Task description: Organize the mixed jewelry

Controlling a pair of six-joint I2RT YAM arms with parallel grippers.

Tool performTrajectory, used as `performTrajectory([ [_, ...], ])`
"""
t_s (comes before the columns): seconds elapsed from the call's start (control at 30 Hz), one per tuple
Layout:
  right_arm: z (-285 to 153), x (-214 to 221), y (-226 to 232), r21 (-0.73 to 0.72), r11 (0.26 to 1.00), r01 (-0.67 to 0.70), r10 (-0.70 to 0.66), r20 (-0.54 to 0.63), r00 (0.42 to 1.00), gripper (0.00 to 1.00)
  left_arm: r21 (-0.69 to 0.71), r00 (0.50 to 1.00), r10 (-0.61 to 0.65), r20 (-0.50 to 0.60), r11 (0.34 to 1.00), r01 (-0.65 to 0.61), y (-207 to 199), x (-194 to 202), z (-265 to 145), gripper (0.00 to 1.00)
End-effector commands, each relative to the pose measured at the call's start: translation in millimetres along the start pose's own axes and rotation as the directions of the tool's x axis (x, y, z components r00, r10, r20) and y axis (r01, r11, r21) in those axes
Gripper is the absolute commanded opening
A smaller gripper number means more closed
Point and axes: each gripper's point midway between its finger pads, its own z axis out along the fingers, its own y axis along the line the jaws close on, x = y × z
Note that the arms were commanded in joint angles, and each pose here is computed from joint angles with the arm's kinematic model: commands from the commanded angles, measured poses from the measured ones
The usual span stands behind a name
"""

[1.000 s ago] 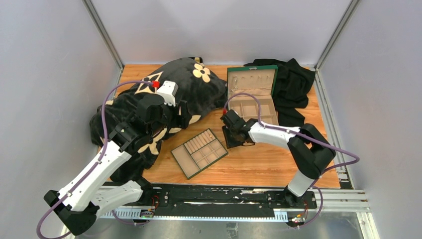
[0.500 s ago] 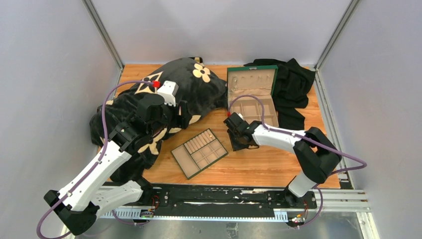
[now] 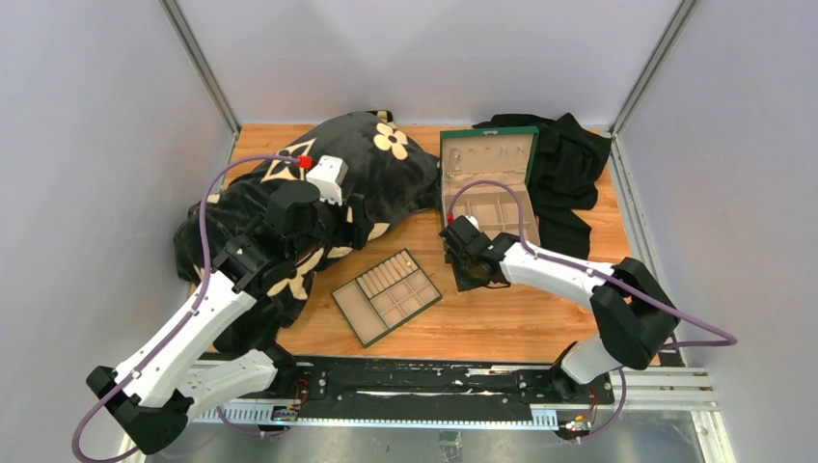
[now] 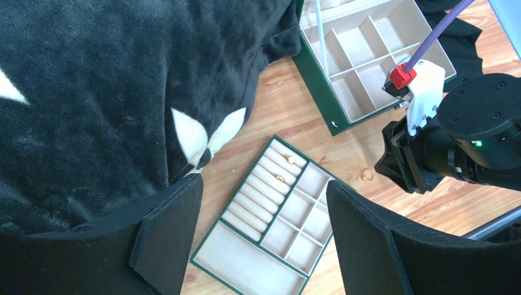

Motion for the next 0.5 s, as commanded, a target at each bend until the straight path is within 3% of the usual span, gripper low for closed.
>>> performTrajectory([
  [0.0,-0.8,-0.7,1.8,0.002,1.000,0.008,-0.008,-0.010,1.000,0.31,0.019,0.999,-0.003,0.043,1.000,0.003,-4.3,-12.4,-6.0,0.78],
  [0.47,24.9,22.7,8.4,-0.021,1.000,-0.019,0.017,-0.085,0.996,0.31,0.019,0.999,-0.008,0.045,1.000,0.007,-3.4,-10.8,-8.4,0.78],
])
